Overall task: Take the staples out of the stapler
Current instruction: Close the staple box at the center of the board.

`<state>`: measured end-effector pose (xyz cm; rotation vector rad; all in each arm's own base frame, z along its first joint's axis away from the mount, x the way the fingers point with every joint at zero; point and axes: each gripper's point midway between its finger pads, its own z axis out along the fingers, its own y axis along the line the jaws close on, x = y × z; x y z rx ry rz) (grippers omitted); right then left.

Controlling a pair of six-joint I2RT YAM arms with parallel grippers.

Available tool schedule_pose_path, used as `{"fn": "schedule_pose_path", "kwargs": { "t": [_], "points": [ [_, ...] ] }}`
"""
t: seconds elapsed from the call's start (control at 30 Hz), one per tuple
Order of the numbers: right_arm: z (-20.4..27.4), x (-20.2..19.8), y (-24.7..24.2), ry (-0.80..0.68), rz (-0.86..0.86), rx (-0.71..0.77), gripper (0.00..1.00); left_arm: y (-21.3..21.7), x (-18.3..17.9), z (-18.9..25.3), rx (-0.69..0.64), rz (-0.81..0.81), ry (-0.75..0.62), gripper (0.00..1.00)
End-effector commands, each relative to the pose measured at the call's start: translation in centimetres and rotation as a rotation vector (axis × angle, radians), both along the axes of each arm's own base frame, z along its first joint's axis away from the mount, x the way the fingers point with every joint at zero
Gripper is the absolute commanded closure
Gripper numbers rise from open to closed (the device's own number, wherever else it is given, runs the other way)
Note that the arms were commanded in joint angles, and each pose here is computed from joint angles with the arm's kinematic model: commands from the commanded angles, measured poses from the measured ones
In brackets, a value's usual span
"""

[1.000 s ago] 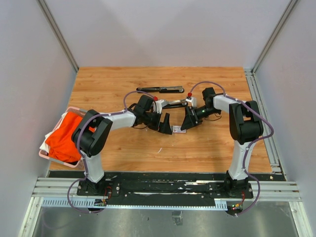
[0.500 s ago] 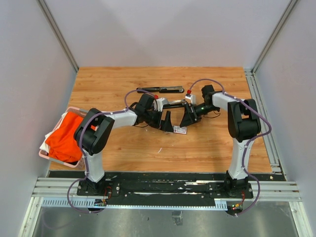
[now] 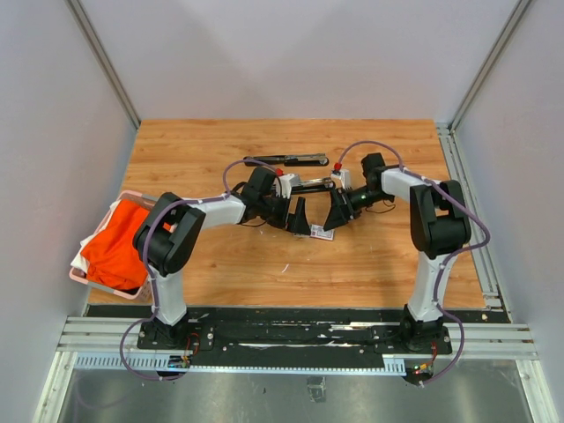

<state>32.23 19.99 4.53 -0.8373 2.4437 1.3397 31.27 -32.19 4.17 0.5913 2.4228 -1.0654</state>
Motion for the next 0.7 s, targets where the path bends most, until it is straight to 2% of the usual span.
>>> {"fn": "schedule_pose_path", "kwargs": {
  "t": [0.0, 0.2, 0.4, 0.67],
  "points": [
    [0.2, 0.1, -2.7, -0.233, 0.075, -0.127, 0.19, 2.4, -1.2, -4.0, 0.101, 0.023, 0.083, 0.0],
    [2.4, -0.1, -4.3, -0.462, 0.178, -0.233, 0.19, 2.6, -0.7, -4.1, 0.087, 0.031, 0.088, 0.01],
    [-0.7, -1.3, -4.6, -0.729, 0.425, -0.395, 0.19, 2.9, 0.3, -4.3, 0.102, 0.087, 0.105, 0.03],
    [-1.8, -0.4, -2.4, -0.733, 0.461, -0.402, 0.19, 2.2, 0.1, -4.0, 0.053, 0.082, 0.12, 0.06]
  ]
}}
